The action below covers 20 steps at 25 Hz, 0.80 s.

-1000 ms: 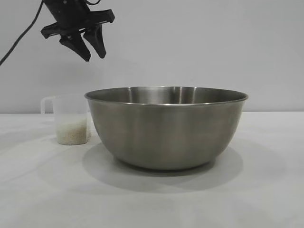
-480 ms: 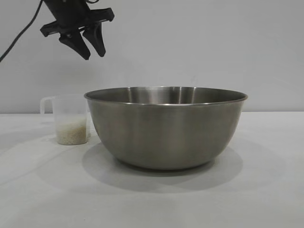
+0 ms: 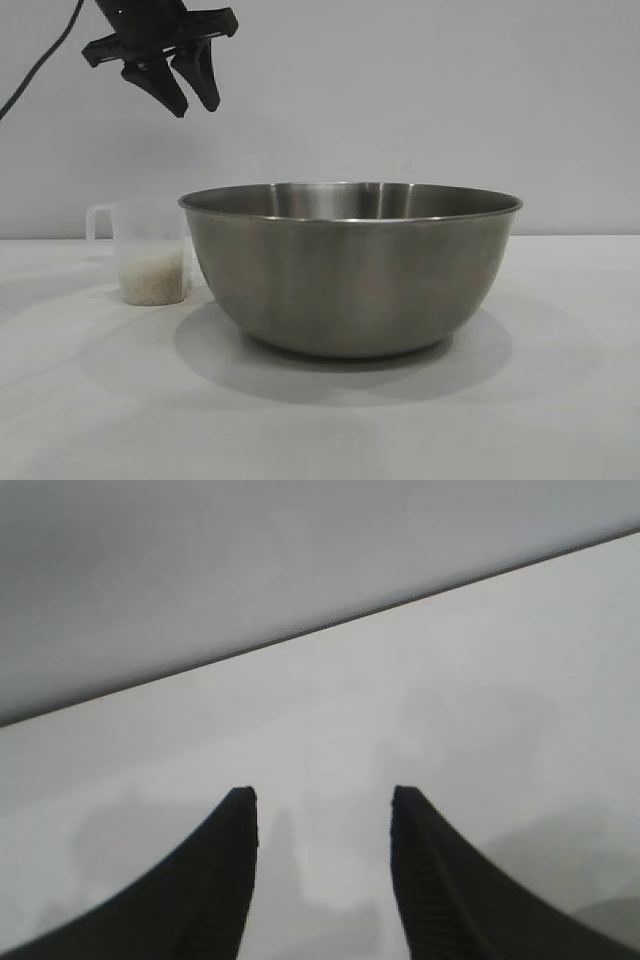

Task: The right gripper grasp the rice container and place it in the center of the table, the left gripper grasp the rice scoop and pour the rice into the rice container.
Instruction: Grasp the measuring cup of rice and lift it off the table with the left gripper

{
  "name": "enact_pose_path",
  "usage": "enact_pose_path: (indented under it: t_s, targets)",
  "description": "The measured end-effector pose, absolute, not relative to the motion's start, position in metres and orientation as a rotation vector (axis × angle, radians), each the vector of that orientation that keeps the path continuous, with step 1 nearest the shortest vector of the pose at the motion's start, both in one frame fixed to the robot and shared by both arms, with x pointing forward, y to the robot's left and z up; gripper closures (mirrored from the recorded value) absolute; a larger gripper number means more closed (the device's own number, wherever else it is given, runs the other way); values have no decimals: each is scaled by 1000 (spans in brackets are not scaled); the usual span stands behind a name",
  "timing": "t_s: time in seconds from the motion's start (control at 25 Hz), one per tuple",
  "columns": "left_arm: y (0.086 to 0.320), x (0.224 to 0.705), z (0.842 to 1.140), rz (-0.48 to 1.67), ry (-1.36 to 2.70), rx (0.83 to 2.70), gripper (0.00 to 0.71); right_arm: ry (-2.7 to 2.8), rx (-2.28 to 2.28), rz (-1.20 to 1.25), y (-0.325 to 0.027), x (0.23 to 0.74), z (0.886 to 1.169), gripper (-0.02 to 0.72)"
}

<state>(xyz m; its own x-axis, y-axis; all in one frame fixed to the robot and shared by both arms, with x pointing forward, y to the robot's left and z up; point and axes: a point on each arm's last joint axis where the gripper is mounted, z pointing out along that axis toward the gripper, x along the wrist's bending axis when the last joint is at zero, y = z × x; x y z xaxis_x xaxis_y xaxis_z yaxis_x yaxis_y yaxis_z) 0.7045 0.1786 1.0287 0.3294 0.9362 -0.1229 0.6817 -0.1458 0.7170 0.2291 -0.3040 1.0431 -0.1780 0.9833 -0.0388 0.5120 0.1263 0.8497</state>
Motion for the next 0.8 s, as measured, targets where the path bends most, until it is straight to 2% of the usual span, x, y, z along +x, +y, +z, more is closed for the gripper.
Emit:
enact_pose_path:
  t_s: [0.52,0.8]
  targets:
    - [181,697,1033,463,1422,1931,444,1729,1508,976,-305,230,1043,426]
    - [194,643,1048,659,1317,1814,444,1727,1510,977,-305,230,1043,426]
